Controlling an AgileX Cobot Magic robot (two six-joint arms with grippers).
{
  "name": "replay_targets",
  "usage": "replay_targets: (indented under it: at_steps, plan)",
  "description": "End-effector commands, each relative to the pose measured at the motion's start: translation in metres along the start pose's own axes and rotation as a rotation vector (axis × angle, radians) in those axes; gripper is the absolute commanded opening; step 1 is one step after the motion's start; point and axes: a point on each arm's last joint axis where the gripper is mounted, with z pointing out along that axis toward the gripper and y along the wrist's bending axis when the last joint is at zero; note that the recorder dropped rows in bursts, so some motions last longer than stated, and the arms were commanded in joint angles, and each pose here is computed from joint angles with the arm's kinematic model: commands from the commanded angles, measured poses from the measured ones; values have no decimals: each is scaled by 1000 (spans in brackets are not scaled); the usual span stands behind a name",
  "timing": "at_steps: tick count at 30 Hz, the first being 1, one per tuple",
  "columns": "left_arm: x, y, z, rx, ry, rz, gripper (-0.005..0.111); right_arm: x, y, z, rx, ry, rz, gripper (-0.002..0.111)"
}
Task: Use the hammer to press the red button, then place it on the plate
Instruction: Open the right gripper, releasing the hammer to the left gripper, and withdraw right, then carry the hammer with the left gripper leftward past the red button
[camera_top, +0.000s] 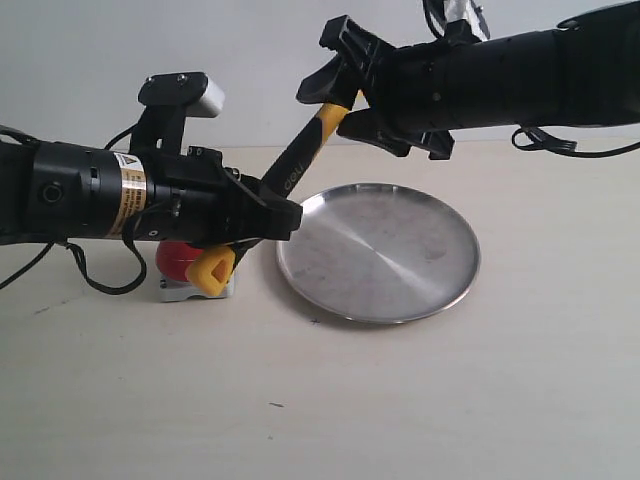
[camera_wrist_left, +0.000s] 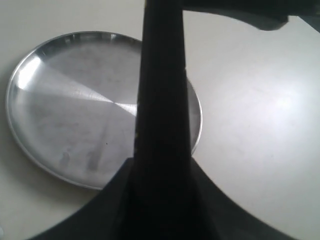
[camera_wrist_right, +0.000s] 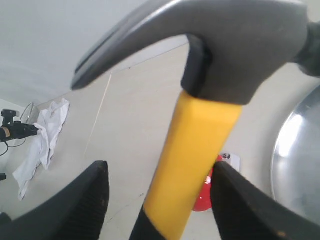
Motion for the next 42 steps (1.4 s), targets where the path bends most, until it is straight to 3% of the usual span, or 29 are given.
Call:
replay_targets:
  at_steps: [1, 15, 17, 23, 25, 26, 32, 42]
  plan:
    - [-8, -5, -5, 17, -35, -4, 0, 1, 9, -17, -3, -23, -31, 58]
    - [-8, -2, -5, -15, -33, -2, 0, 28, 22, -84, 58, -35, -224, 55]
    - [-8, -1, -6, -27, -33, -2, 0, 36, 23, -99, 61, -51, -245, 49]
    - [-10, -2, -8, -34, -42, 1, 0, 70, 27, -161, 83, -128, -484, 15]
    - [-11, -3, -10, -33, -49, 1, 0, 85, 21, -178, 86, -157, -521, 2]
    - [-12, -3, -11, -32, -53, 3, 0, 94, 16, -187, 97, -186, -542, 0]
    - [-17, -6, -17, -30, -73, 7, 0, 142, -27, -222, 169, -357, -564, 0]
    - [-18, -3, -19, -69, -82, 1, 0, 181, -60, -234, 169, -420, -667, 0]
